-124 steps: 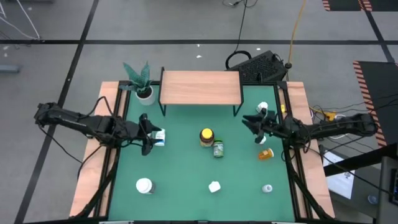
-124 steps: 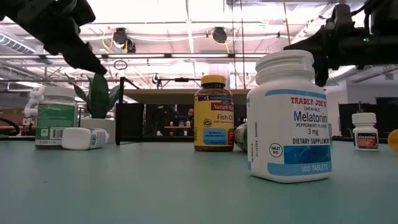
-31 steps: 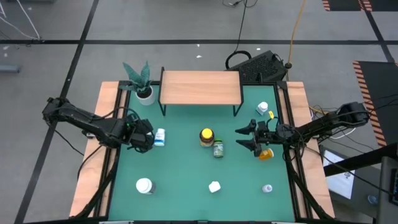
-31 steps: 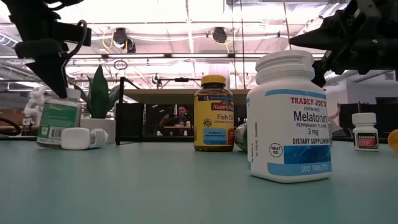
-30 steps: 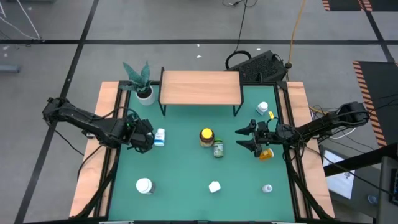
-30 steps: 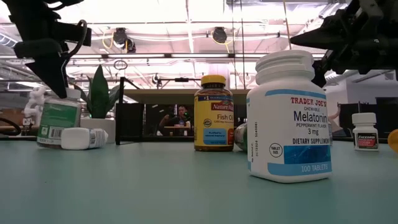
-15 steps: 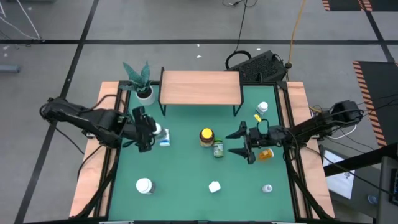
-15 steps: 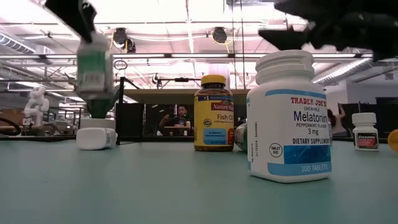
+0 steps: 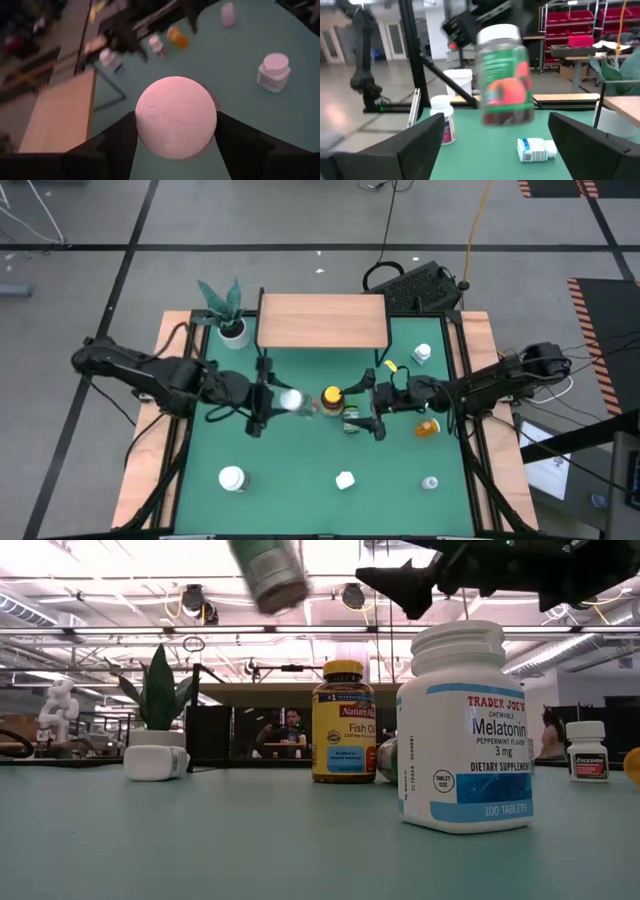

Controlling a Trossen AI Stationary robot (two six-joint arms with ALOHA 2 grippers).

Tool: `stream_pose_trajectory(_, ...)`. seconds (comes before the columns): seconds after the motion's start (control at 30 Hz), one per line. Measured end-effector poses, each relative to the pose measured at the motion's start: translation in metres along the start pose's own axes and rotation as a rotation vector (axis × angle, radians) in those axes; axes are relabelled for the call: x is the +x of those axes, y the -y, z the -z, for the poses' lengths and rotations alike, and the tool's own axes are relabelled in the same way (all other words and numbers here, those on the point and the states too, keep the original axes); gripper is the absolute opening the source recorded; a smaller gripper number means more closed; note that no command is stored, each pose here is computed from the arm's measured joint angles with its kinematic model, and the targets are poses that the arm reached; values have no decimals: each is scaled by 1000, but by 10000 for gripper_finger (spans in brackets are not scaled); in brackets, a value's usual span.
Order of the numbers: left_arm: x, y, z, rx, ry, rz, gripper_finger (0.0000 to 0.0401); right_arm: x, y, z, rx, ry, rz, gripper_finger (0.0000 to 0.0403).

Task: Pick and place medicine bottles onto shelf by color
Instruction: Put the green pill bottle on the shelf

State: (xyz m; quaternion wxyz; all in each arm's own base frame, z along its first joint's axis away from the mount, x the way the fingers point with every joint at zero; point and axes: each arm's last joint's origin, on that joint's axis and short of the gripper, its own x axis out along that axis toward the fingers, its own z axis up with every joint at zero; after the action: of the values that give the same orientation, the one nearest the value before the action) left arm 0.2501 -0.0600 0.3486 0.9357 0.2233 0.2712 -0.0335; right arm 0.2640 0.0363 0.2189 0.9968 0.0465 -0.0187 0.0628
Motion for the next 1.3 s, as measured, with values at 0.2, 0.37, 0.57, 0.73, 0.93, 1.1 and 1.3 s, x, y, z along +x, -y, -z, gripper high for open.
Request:
stream_pose_trajectory(0.2, 40, 7, -5, 163, 49, 76, 243, 4, 7, 4, 130, -7, -155, 369)
stream_pose_trajectory(0.37, 68, 4, -6, 202, 101, 88, 243, 8, 8, 15, 141, -39, -152, 371)
stream_pose_trajectory(0.57, 82, -4, -4, 216, 151, 134, 243, 11, 7, 24, 182, -87, -222, 372)
stream_pose_trajectory(0.73, 83, -11, -6, 218, 207, 155, 243, 11, 6, 24, 189, -91, -244, 370)
stream_pose_trajectory(0.93, 82, -13, -9, 228, 255, 148, 244, 11, 5, 25, 204, -108, -256, 359)
stream_pose_trajectory(1.1, 82, -13, -10, 214, 261, 147, 244, 11, 5, 25, 191, -107, -260, 327)
stream_pose_trajectory(1.3, 82, -14, -12, 115, 273, 143, 245, 11, 6, 25, 161, -98, -248, 277)
